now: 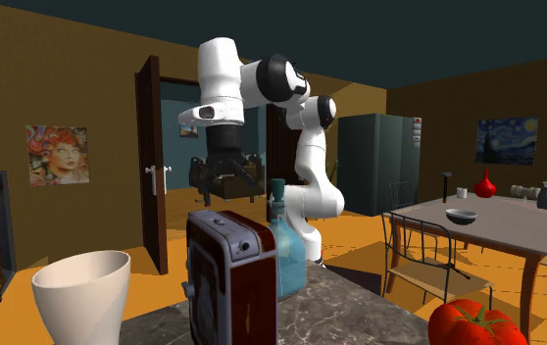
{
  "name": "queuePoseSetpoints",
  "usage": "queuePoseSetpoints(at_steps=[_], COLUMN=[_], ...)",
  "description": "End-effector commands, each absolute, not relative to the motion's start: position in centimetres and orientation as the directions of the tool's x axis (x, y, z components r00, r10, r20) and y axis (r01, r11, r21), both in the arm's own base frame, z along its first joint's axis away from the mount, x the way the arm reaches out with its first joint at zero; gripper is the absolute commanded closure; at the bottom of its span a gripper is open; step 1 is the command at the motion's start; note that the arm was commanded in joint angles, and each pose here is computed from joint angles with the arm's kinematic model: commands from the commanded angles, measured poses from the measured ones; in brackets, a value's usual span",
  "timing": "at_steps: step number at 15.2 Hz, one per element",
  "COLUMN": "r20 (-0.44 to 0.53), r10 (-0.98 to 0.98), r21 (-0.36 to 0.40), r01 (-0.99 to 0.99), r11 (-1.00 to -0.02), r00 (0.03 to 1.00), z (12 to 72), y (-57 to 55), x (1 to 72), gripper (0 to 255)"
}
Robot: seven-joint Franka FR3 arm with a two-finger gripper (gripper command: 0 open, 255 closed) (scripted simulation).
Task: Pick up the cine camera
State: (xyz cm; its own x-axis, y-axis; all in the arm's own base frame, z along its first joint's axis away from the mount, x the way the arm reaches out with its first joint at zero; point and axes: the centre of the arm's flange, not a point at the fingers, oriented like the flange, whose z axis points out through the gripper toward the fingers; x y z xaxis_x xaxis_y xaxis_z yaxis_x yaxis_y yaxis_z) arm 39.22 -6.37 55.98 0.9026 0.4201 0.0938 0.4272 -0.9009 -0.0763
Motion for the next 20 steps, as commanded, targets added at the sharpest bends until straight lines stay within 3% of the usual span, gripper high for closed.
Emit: queuePoseSetpoints(at_steps=[1, 10, 20], r20=[0.140, 0.332, 0.334], r10=[0.511, 0.791, 0.794], r21=[-0.084, -0.079, -0.079], r01=[0.524, 0.851, 0.854], r11=[-0.848, -0.519, -0.514], r00=[0.848, 0.514, 0.509], z=[54.9, 51.7, 47.7], y=[-7.1, -6.6, -6.6], x=[41.5, 52.0, 52.2], gripper=[0, 0, 0])
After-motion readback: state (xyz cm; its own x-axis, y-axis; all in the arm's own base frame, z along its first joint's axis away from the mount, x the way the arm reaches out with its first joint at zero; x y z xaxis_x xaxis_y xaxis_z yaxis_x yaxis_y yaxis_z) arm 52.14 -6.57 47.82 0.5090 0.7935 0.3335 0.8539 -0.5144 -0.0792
